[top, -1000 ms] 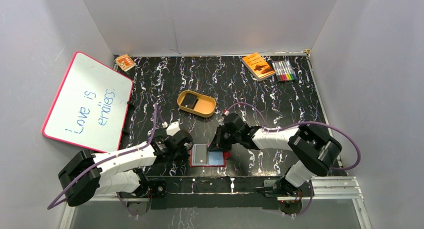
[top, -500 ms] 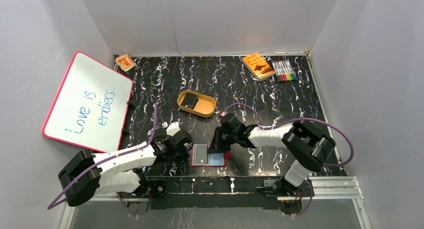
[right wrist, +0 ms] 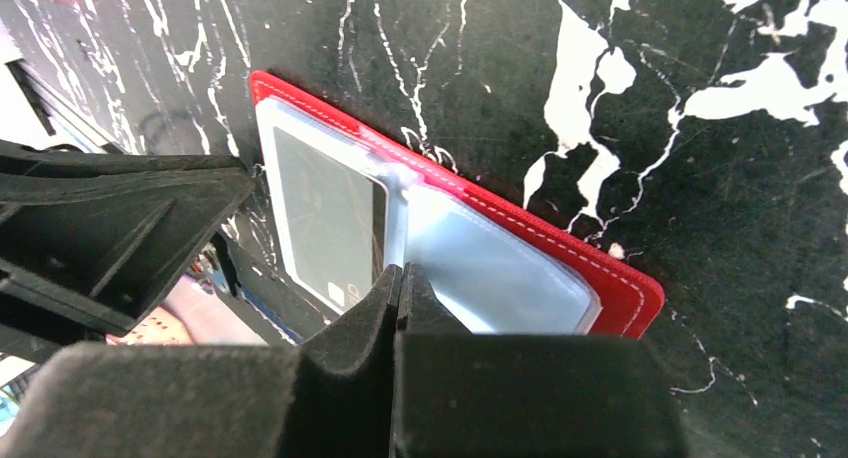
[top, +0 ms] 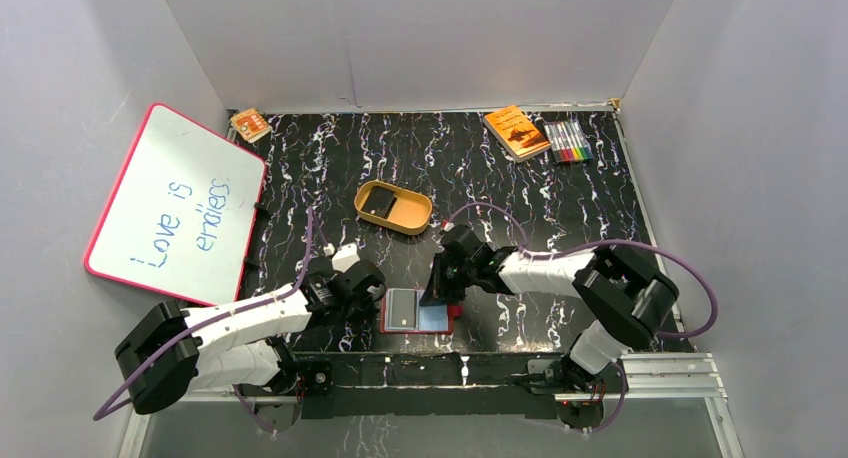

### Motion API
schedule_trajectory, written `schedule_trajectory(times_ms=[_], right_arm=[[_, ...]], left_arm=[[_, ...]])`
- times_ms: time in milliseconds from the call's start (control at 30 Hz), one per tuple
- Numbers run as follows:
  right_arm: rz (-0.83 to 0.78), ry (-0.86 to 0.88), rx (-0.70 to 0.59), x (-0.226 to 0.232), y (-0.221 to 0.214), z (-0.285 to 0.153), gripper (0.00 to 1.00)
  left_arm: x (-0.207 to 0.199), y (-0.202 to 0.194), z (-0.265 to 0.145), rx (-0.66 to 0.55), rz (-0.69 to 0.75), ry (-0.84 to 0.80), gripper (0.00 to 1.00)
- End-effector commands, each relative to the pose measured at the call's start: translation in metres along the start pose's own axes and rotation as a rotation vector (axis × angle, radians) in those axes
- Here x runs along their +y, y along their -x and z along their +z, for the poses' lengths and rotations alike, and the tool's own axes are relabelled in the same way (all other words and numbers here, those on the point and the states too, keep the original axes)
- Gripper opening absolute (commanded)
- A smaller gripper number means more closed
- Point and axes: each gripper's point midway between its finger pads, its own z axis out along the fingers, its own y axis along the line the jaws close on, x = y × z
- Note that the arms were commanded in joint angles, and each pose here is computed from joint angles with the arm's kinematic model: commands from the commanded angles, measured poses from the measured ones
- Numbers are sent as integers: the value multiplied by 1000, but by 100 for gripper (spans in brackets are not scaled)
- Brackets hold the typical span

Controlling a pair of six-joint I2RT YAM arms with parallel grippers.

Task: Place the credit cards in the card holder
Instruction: Insert the credit card into the card holder.

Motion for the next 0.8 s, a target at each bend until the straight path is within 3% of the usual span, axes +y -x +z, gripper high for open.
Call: schedule_trajectory(times_ms=[0, 767], right_arm=[[-21, 15, 23, 10, 2, 5, 4], [-79, 63, 74, 38, 0, 24, 0]], left_arm=[[6, 2, -1, -16, 10, 17, 11], [-2, -4, 6, 7, 18, -23, 9]])
